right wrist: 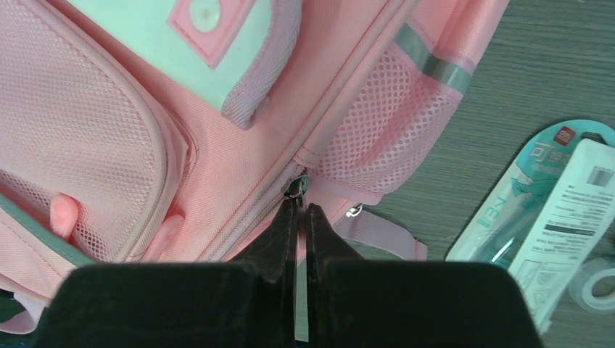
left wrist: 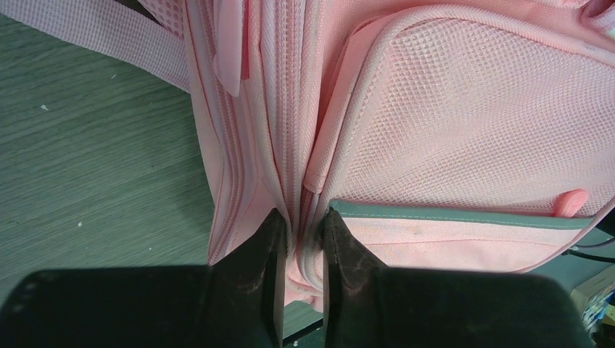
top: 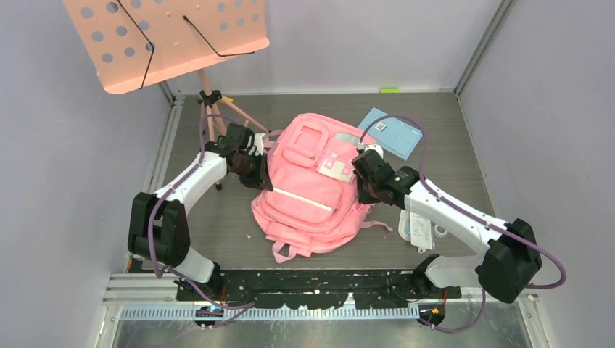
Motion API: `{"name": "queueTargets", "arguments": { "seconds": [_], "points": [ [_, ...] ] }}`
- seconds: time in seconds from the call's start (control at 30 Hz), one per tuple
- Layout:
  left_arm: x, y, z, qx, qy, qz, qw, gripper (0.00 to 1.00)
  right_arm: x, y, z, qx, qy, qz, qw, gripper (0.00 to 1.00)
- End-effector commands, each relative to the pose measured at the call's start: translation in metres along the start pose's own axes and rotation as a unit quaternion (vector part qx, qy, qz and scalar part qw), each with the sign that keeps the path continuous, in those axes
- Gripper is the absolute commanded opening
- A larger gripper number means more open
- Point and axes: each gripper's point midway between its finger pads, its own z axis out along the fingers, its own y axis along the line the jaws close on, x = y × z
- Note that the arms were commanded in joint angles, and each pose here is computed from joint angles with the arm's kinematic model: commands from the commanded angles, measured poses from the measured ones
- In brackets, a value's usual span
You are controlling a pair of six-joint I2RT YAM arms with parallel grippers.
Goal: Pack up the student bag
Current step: Unzip the student bag at the center of the board.
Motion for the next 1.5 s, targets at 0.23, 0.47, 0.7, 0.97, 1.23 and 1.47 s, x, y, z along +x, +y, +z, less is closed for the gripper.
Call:
{"name": "queueTargets", "arguments": {
  "seconds": [0.23,0.47,0.7,0.97,1.23,1.47],
  "points": [
    [-0.01,0.006,-0.015,-0.028,-0.032,0.001,0.999,0.0,-0.006,-0.006,-0.034,0.109,0.028,-0.091,0.989,0.01],
    [-0.009,0.003,-0.017,-0.023,-0.035,0.0,0.999,0.0,0.015,0.028,-0.039,0.064,0.04,-0.109,0.991,0.01],
    [-0.008,0.003,-0.016,-0.021,-0.03,-0.003,0.999,0.0,0.051,0.062,-0.038,0.0,0.084,-0.111,0.99,0.01],
    [-0.006,0.007,-0.016,-0.031,-0.027,-0.004,0.999,0.0,0.084,0.092,-0.046,-0.054,0.098,-0.112,0.987,0.01],
    [-0.007,0.007,-0.017,-0.032,-0.028,-0.005,0.999,0.0,0.084,0.145,-0.06,-0.155,0.051,-0.048,0.985,0.01],
    [-0.009,0.002,-0.021,-0.024,-0.038,-0.003,0.999,0.0,0.075,0.162,-0.06,-0.152,0.007,-0.023,0.988,0.01]
  ]
}}
